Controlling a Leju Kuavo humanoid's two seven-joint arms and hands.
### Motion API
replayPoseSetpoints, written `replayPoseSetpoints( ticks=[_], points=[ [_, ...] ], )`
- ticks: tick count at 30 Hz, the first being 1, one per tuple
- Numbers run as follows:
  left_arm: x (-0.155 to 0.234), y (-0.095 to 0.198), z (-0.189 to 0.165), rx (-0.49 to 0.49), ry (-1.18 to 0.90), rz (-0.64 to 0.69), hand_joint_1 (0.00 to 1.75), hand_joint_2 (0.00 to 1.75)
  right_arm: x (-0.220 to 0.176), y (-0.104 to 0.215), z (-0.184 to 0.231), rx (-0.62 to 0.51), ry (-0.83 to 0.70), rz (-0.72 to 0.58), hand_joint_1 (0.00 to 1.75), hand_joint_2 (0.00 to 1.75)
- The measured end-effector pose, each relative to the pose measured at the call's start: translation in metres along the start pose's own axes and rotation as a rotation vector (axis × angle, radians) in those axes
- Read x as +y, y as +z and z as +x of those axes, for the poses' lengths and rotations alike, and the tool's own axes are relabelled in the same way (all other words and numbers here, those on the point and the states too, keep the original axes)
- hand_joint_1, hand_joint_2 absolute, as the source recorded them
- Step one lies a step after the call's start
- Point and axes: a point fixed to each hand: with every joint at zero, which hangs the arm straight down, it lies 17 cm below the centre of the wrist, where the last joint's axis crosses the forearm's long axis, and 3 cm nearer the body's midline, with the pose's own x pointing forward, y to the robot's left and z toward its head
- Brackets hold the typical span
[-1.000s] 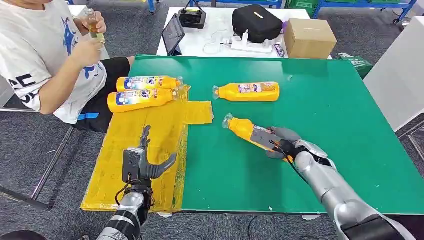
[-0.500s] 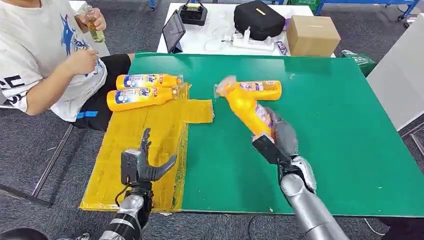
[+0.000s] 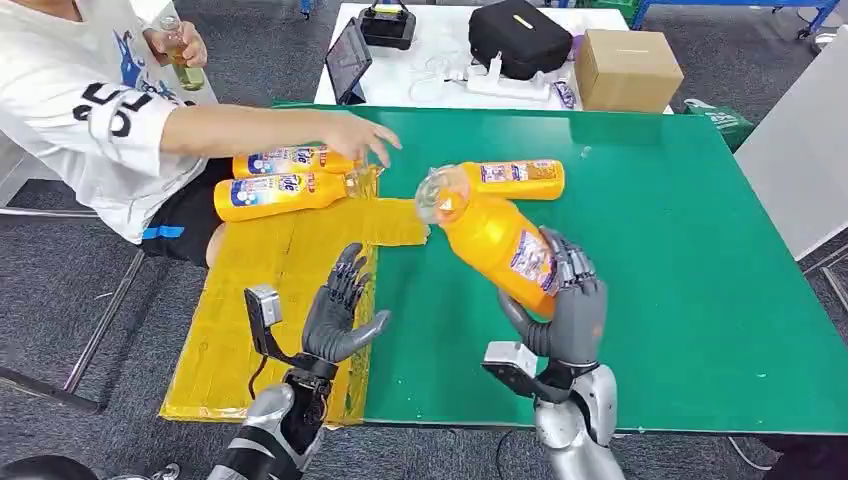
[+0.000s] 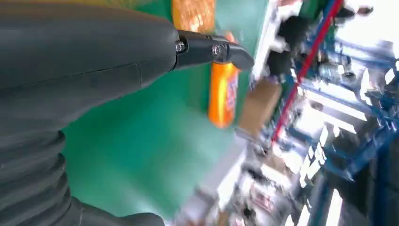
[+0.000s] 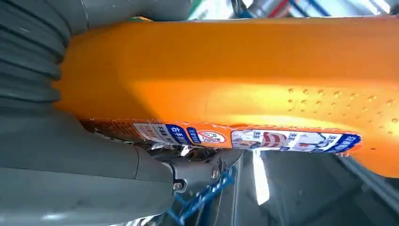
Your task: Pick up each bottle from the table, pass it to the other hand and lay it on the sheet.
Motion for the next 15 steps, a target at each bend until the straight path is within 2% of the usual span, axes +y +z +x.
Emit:
replayPoseSetpoints(
  ticks=[6, 11, 15],
  points=[
    [-0.041, 0.006, 0.021, -0.042, 0.113, -0.160, 0.00, 1.75, 0.067, 0.047, 0.015, 0.103, -0.147, 0.144, 1.75, 1.75],
    [-0.055, 0.012, 0.024, -0.049, 0.090, -0.219, 0.00, 1.75, 0.111, 0.078, 0.035, 0.138, -0.241, 0.266, 1.75, 1.75],
    [-0.059, 0.015, 0.024, -0.049, 0.078, -0.237, 0.00, 1.75, 0.127, 0.091, 0.046, 0.142, -0.270, 0.315, 1.75, 1.75]
  ],
)
